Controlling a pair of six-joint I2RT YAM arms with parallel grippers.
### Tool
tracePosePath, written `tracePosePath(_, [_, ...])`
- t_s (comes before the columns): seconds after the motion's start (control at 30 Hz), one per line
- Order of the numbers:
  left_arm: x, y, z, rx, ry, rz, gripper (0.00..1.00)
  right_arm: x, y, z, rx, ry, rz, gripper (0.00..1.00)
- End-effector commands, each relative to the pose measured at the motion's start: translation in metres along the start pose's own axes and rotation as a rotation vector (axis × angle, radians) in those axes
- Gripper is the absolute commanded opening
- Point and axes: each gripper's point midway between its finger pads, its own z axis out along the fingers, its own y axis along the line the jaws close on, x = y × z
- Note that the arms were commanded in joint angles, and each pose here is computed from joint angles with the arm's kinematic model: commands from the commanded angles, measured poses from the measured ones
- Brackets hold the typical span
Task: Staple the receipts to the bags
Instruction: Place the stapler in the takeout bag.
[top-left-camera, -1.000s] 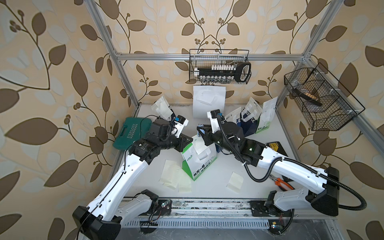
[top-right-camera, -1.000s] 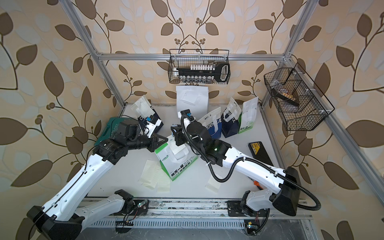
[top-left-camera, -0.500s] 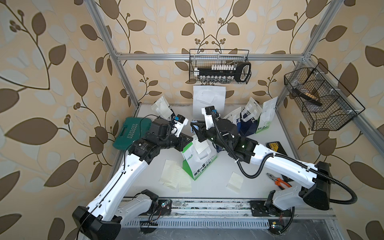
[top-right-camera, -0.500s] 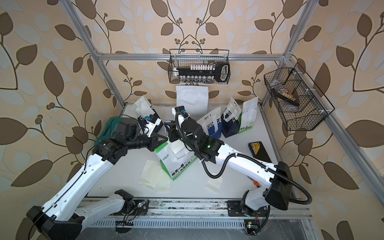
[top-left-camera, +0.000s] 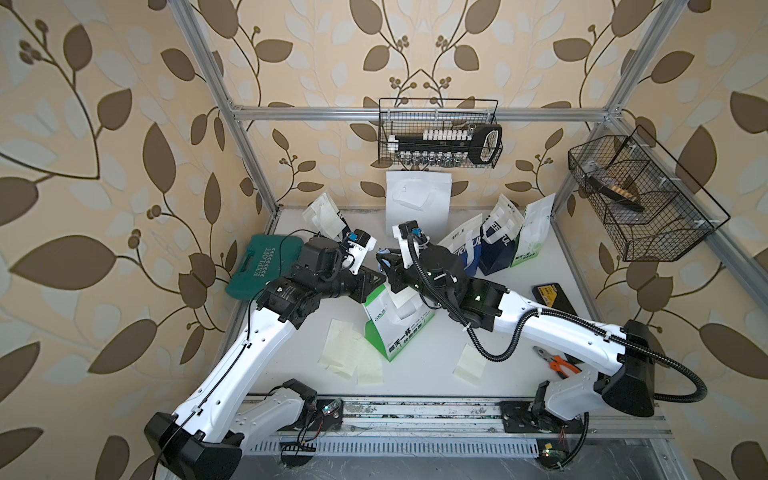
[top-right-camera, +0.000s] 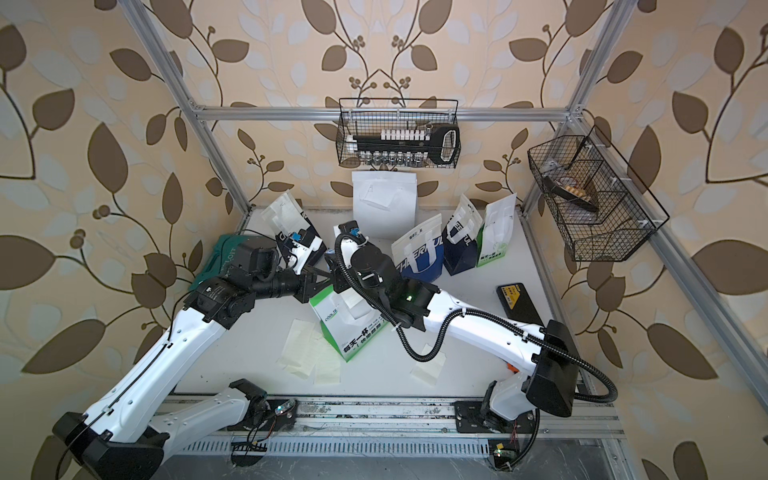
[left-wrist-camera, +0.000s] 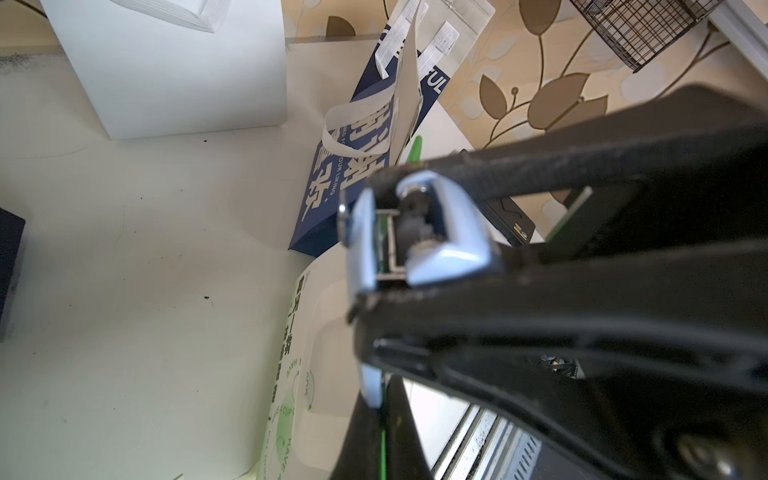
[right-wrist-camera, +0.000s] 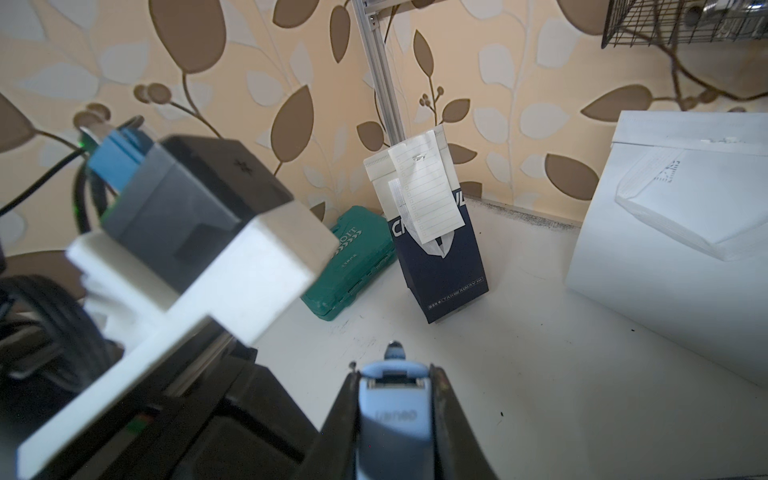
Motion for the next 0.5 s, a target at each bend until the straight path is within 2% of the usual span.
tracePosePath(0.0, [-0.027, -0.016, -0.017, 0.015, -0.102, 0.052, 0.00, -0.003, -0.001, -0.004, 0.025, -0.007, -0.038, 0.04])
tracePosePath(0.47, [-0.031, -0.019, -0.023, 0.015, -0.130, 0.080, 0.00, 0.007, -0.014, -0.012, 0.085, 0.014, -0.085, 0.03])
